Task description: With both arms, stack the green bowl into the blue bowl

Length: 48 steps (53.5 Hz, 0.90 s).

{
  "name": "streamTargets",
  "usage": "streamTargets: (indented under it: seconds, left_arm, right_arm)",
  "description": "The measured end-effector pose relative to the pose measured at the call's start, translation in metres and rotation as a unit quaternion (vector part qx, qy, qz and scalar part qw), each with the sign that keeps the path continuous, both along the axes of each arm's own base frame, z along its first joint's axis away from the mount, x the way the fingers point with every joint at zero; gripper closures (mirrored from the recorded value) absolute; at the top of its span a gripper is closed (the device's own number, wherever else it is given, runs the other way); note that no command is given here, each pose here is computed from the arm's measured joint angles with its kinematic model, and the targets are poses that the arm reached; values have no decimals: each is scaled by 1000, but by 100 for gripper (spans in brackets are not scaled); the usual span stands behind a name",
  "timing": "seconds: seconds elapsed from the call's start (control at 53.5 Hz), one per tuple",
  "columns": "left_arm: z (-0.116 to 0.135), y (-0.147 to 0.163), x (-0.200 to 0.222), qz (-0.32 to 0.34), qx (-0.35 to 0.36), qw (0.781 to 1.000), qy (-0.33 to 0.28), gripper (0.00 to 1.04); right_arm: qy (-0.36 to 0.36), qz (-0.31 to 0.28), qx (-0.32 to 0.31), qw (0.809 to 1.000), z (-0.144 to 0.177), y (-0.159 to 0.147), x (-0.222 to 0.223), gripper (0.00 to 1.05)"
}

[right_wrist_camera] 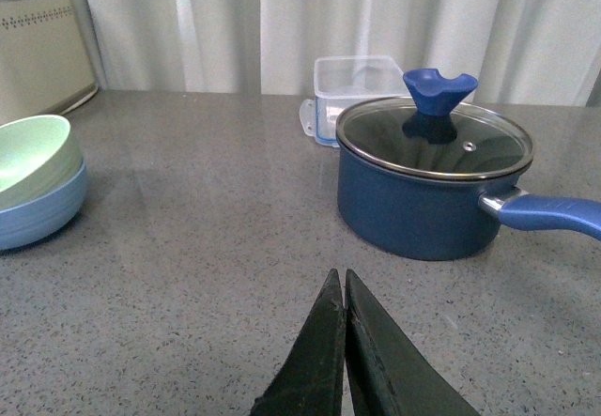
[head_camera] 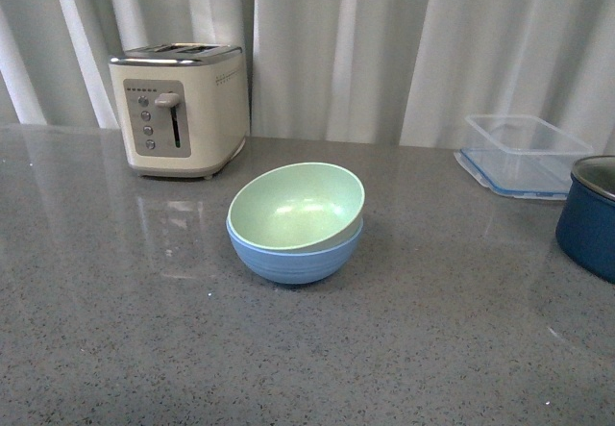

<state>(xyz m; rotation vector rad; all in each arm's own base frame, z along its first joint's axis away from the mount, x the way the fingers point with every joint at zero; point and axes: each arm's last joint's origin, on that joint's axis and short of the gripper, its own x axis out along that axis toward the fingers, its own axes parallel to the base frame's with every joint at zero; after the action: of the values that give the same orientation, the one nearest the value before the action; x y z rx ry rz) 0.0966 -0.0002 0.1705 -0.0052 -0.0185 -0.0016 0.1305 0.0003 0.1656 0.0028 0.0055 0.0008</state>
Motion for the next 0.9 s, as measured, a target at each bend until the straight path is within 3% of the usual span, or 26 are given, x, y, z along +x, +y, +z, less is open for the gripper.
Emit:
streamTargets:
  seconds: [0.897]
  left_arm:
    - [0, 0, 0, 0, 0, 1000, 0, 7]
  right_arm:
    - [-7, 0, 0, 1000, 2, 0, -23, 104]
